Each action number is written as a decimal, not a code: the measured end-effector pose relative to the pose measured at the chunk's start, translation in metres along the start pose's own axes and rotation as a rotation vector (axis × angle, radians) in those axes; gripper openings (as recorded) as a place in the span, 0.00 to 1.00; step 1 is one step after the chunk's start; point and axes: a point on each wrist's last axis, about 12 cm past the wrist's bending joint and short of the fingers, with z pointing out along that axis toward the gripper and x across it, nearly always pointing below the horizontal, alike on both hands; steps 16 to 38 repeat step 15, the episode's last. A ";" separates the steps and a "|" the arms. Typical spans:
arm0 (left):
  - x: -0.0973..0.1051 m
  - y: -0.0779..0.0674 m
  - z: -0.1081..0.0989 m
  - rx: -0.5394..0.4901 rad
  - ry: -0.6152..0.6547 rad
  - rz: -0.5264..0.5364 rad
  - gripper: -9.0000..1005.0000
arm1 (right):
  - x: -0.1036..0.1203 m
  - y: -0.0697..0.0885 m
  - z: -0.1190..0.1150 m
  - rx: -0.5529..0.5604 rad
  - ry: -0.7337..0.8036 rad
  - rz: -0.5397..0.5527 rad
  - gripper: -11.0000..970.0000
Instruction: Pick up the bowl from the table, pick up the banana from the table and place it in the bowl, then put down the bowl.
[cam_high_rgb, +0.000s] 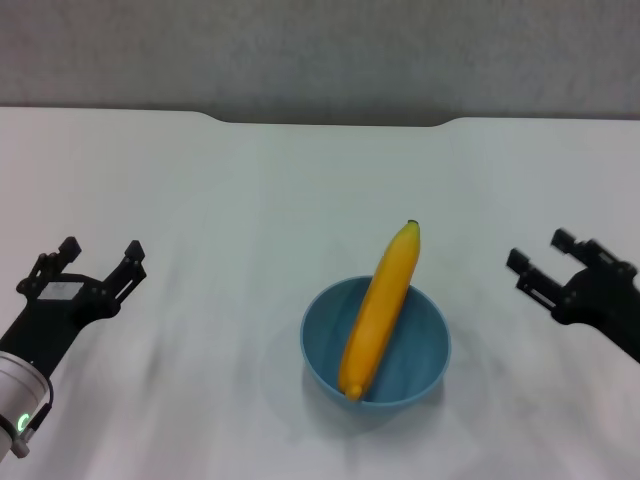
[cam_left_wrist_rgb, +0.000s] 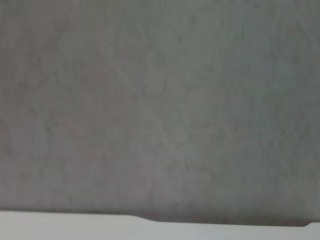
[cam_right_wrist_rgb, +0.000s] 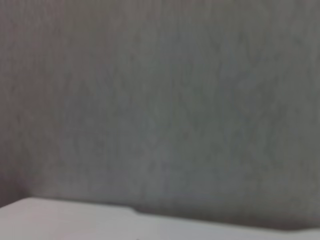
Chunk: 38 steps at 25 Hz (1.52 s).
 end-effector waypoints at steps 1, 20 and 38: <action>0.001 0.002 0.001 0.005 0.004 -0.014 0.88 | 0.000 -0.001 -0.002 0.011 -0.018 -0.017 0.78; 0.012 0.013 0.010 0.000 0.082 -0.012 0.88 | 0.001 -0.007 -0.003 0.078 -0.037 -0.019 0.78; 0.012 0.013 0.010 0.000 0.082 -0.012 0.88 | 0.001 -0.007 -0.003 0.078 -0.037 -0.019 0.78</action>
